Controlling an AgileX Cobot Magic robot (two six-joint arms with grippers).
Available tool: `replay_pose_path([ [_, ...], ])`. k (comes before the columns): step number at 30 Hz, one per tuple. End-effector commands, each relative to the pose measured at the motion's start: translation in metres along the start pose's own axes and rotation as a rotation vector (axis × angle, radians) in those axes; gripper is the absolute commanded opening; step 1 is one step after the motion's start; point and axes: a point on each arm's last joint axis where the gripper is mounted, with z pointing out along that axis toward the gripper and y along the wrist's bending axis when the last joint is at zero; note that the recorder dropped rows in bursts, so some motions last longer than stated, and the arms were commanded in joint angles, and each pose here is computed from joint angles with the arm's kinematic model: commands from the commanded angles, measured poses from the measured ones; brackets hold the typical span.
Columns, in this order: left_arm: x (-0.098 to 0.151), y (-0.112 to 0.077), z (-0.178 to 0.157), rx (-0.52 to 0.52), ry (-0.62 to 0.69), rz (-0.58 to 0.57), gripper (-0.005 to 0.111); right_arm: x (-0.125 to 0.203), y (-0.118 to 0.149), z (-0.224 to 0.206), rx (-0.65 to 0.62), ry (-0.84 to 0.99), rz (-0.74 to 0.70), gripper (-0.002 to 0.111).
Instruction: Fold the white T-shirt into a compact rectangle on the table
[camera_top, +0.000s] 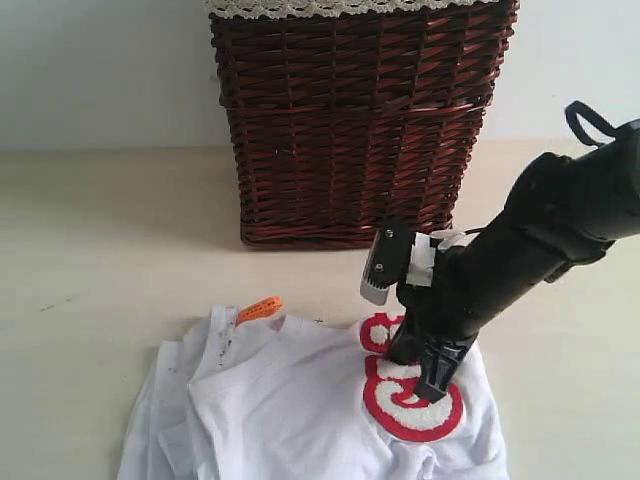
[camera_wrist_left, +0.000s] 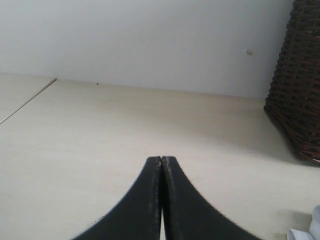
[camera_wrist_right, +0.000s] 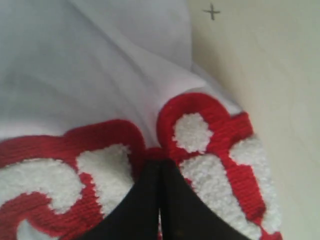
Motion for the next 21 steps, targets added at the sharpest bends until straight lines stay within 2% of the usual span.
replay_pose_path([
  [1, 0.0, 0.0, 0.0, -0.001, -0.004, -0.001, 0.0, 0.006, -0.019, 0.002, 0.183, 0.044, 0.013, 0.0],
  [6, 0.0, 0.0, 0.0, -0.001, -0.004, -0.001, 0.0, 0.01, -0.026, -0.005, 0.217, 0.031, 0.085, 0.0],
  [10, 0.0, 0.0, 0.0, -0.001, -0.004, -0.001, 0.0, -0.018, -0.016, -0.039, 0.284, -0.12, 0.036, 0.0],
  [12, 0.0, 0.0, 0.0, -0.001, -0.004, -0.001, 0.0, -0.034, -0.001, -0.056, 0.264, -0.194, 0.025, 0.0],
  [14, 0.0, 0.0, 0.0, -0.001, -0.004, -0.001, 0.0, -0.047, 0.022, -0.061, 0.14, -0.229, 0.009, 0.008],
  [16, 0.0, 0.0, 0.0, -0.001, -0.004, -0.001, 0.0, -0.058, 0.057, -0.05, -0.048, -0.203, -0.07, 0.027],
  [21, 0.0, 0.0, 0.0, -0.001, -0.004, -0.001, 0.0, -0.069, 0.088, -0.016, -0.129, -0.14, -0.152, 0.047],
])
